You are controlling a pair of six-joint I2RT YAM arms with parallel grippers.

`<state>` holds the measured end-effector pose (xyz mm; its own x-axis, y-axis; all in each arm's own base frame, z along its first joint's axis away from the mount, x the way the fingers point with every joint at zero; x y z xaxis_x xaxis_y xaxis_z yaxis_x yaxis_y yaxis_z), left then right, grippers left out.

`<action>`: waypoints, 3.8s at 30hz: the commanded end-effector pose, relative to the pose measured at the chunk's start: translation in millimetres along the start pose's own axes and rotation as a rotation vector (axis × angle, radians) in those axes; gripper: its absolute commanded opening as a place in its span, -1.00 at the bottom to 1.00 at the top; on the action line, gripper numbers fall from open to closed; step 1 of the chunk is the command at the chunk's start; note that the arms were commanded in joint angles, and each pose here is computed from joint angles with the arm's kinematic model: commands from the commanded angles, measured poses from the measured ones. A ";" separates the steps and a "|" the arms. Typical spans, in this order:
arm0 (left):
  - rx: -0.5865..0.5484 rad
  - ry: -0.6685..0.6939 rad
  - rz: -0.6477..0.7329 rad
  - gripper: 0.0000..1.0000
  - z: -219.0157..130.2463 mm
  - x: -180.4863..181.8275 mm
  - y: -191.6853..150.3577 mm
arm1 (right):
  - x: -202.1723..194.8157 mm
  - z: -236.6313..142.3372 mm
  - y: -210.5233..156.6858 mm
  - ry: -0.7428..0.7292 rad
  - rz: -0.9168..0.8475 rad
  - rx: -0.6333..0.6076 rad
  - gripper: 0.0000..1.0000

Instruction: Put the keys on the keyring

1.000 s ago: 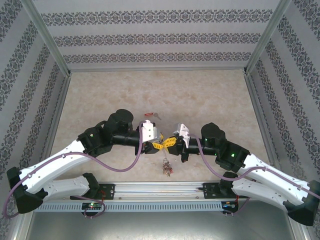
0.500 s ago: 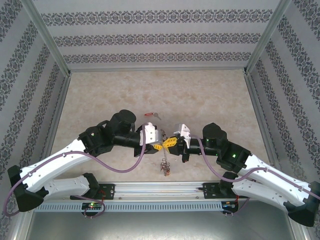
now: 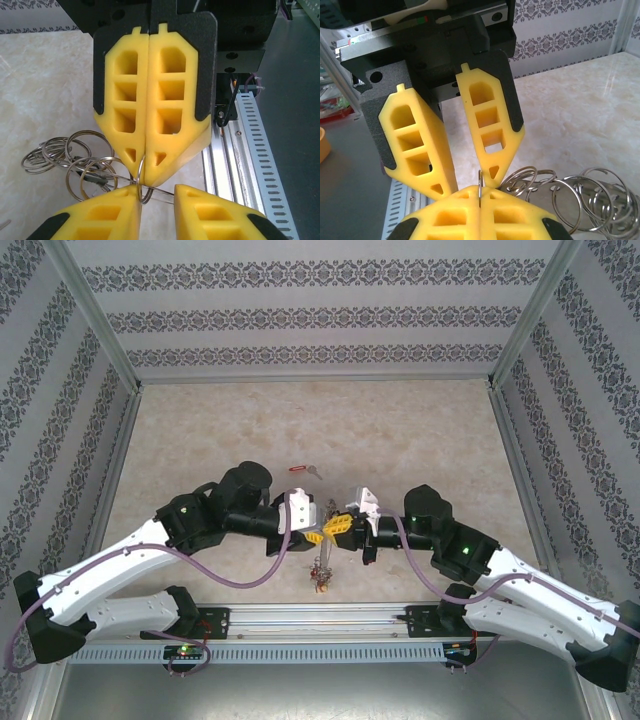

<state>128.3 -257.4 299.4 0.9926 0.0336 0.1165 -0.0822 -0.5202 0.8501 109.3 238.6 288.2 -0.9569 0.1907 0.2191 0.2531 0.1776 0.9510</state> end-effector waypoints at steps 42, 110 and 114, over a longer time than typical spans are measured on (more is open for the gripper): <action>-0.151 0.011 -0.036 -1.00 -8.6 1.6 15.7 | 17.5 -3.9 23.4 0.095 -0.056 -0.082 -1.00; -0.042 0.545 -0.461 -1.00 -72.9 63.0 -72.4 | -243.7 61.9 -29.5 -0.584 0.505 0.437 0.22; -0.039 0.595 -0.503 -1.00 -80.4 66.6 -82.7 | -269.4 99.5 -42.4 -0.588 0.485 0.585 0.25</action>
<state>192.2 -153.2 274.1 0.7412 0.6705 -0.0324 0.3422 -0.3359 0.8775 367.5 266.4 170.5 -0.5103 0.7954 0.3270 0.7956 0.2922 0.5307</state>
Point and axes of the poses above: each hand's point on the last joint's axis, 136 mm out from that joint toward the fingers, its own z axis out along the fingers, its own x axis along the line the jaws close on, y = z × x, the point moved 5 cm from there along -z, back along the fingers, and after that the axes turned 3 degrees about z, right-handed, at the moved point
